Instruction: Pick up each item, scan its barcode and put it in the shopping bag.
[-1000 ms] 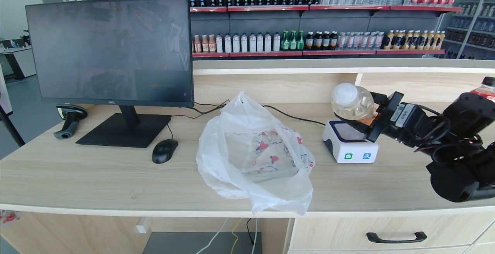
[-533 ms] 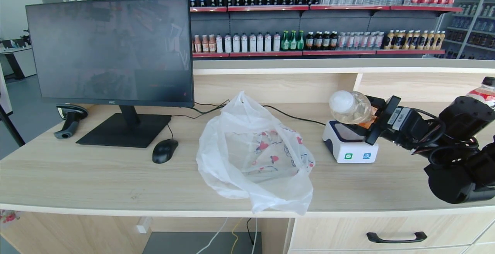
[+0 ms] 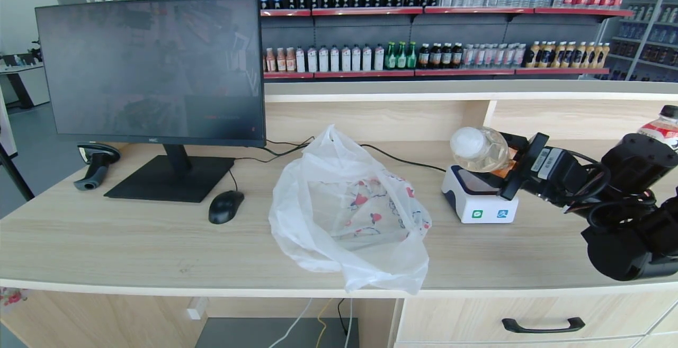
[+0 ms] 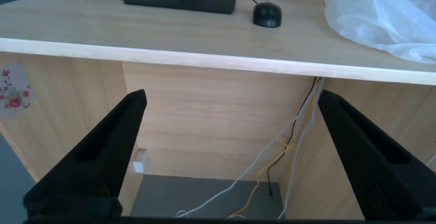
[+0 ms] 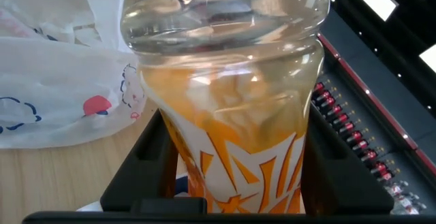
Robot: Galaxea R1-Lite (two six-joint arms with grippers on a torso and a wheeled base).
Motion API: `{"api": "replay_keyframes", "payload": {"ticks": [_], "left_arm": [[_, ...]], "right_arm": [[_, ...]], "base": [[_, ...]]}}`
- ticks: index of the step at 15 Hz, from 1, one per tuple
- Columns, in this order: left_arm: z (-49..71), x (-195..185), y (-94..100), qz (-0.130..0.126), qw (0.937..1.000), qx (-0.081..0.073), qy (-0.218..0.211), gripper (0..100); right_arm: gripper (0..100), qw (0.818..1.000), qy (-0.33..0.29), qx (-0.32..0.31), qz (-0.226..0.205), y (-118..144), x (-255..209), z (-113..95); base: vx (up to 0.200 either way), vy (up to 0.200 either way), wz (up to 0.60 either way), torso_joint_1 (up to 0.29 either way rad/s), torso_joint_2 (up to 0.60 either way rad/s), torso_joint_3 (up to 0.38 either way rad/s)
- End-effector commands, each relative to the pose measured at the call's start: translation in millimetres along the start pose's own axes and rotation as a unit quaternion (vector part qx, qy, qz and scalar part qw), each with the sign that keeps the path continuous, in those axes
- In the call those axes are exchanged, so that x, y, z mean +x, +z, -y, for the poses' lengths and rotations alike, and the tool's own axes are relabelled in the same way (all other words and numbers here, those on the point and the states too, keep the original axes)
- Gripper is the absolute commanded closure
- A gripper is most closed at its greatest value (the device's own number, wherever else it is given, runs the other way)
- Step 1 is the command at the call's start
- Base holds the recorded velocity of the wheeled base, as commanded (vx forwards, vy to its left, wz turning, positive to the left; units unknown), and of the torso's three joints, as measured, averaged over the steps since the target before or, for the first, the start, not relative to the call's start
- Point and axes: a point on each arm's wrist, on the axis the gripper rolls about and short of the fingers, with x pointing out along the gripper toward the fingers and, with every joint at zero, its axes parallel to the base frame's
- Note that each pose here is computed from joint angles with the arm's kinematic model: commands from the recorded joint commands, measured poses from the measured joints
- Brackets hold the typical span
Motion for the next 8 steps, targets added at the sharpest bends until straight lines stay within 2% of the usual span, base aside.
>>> {"api": "replay_keyframes", "payload": {"ticks": [1, 8], "left_arm": [[0.0, 0.0, 0.1, 0.001, 1.0000, 0.000, 0.000, 0], [0.0, 0.0, 0.1, 0.001, 1.0000, -0.001, 0.000, 0]], "right_arm": [[100, 1.000, 0.000, 0.000, 0.002, 1.6, 0.1, 0.3], [100, 1.000, 0.000, 0.004, 0.006, 13.2, -3.5, 1.4]], "base": [[0.000, 0.000, 0.00, 0.000, 0.00, 0.000], [0.000, 0.000, 0.00, 0.000, 0.00, 0.000]]}}
